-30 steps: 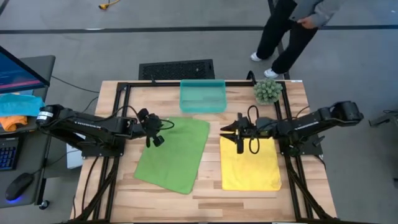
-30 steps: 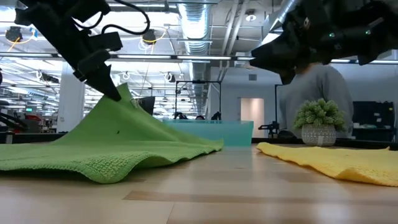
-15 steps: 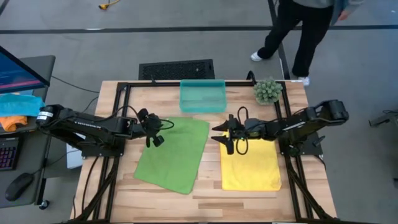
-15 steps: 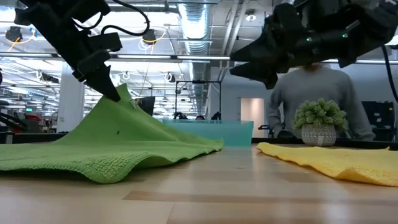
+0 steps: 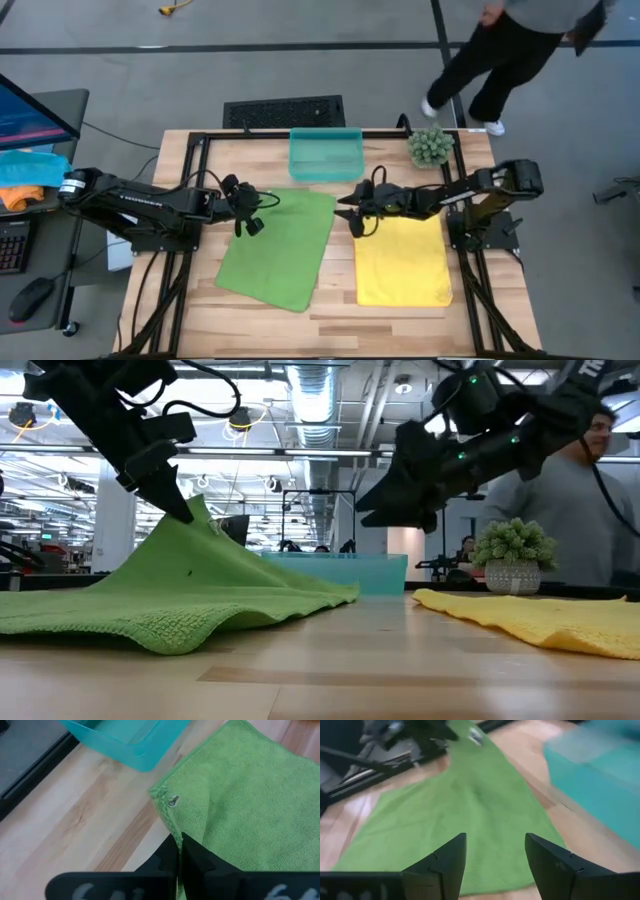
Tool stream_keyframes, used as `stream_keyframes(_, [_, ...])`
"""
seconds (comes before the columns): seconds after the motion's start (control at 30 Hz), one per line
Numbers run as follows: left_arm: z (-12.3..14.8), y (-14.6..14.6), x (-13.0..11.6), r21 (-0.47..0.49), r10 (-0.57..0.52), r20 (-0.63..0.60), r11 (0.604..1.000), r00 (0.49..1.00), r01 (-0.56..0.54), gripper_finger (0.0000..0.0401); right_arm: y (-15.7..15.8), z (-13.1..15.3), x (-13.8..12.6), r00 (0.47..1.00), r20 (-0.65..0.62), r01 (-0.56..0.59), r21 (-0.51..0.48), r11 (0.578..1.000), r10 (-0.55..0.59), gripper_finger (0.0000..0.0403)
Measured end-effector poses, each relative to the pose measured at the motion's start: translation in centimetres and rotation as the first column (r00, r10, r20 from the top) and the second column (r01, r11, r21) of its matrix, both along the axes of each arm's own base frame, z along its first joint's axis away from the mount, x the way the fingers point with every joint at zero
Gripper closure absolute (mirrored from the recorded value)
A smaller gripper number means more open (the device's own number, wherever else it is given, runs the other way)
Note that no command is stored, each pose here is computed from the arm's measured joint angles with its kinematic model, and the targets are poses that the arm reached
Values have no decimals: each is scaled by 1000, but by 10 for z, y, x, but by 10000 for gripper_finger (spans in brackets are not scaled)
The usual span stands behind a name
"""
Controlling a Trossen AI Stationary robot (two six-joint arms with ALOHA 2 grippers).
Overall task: Roll microfiber towels into tight, uniform cylinder then place into a basket
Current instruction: Fold the green towel
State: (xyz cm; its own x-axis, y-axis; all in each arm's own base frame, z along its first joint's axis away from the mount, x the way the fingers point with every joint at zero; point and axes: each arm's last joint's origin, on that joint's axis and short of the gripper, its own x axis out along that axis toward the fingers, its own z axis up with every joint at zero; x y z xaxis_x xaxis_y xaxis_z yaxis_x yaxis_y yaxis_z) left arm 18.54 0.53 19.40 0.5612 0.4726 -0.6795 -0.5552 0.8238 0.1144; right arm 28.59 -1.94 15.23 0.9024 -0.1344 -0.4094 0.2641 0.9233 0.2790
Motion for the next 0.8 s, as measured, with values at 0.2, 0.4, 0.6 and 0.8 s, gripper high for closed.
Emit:
stream_keyframes(0.2, [0, 0, 0, 0, 0, 1, 1000, 1000, 0, 401, -8, -9, -5, 992, -96, 94, 117, 989, -83, 180])
stream_keyframes(0.4, [0, 0, 0, 0, 0, 2, 1000, 1000, 0, 401, -13, -11, -7, 978, -113, 190, 141, 972, -174, 182])
stream_keyframes(0.6, [0, 0, 0, 0, 0, 2, 1000, 1000, 0, 401, -14, -11, -8, 962, -105, 265, 130, 956, -252, 182])
stream_keyframes(0.8, [0, 0, 0, 0, 0, 3, 1000, 1000, 0, 401, -15, -17, -4, 956, -100, 289, 128, 949, -277, 182])
